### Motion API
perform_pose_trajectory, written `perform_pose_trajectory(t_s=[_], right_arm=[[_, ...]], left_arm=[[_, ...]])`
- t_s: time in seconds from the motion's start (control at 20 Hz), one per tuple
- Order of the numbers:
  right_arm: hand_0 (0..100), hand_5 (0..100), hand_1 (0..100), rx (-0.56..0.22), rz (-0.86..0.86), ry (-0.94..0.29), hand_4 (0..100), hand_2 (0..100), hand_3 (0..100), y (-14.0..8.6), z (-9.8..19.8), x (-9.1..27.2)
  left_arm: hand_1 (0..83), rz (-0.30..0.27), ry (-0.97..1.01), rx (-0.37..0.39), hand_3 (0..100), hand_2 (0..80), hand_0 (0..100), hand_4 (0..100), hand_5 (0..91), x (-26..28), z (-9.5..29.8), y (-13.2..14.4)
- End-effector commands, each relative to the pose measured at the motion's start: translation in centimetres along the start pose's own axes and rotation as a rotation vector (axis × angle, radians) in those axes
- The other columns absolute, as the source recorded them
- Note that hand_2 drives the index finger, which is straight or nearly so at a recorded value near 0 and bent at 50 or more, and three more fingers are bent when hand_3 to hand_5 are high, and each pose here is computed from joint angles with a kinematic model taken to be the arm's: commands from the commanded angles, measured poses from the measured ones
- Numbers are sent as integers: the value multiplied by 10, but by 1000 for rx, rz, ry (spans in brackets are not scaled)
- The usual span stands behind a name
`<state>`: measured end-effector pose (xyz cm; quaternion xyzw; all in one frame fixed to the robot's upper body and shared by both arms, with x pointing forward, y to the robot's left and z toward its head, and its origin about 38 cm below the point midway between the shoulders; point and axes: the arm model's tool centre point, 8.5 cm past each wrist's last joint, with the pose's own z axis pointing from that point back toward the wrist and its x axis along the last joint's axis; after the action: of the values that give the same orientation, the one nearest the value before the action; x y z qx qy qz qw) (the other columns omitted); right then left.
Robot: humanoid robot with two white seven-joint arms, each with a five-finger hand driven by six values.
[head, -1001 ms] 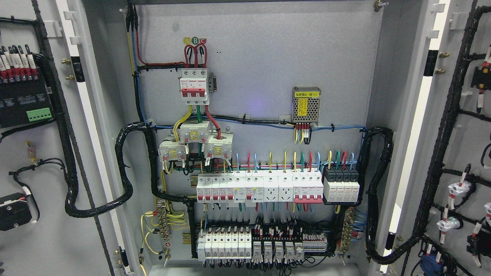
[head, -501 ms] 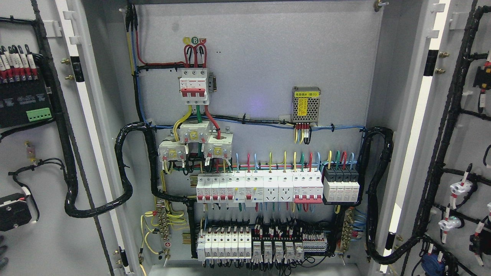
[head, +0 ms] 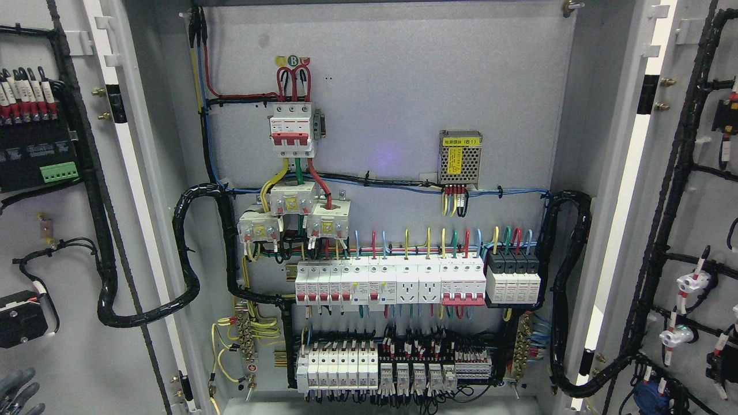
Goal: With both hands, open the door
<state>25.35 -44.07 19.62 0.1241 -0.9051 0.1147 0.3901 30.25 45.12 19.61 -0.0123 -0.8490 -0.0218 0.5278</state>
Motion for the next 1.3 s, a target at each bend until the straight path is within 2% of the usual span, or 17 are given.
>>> perform_pose_trajectory(t_s=[0.0,0.3,0.65,0.9,1.05,1.25], right_arm=[[0,0,0,47,36,-127,0,0,0,18,-9,12],[0,0,0,115,-11,-134,0,0,0,44,-17,7],[0,0,0,170,-27,-127,0,0,0,60,-19,4],[0,0,0,230,-48,-105,0,0,0,79,-20,-6],[0,0,0,253,-73,-89,0,0,0,92,-19,-15],[0,0,0,224,-82,-35,0,0,0,105,-12,-29]], left_arm=[[0,27,-8,-67,0,0,0,42,0,5,3,-26],[0,38,-5,-88,0,0,0,42,0,3,3,-34],[0,73,41,-132,0,0,0,43,0,-13,8,-55],[0,118,142,-174,0,0,0,42,0,-37,33,-76],[0,126,171,-195,0,0,0,42,0,-44,41,-85],[0,149,201,-223,0,0,0,42,0,-52,47,-97]])
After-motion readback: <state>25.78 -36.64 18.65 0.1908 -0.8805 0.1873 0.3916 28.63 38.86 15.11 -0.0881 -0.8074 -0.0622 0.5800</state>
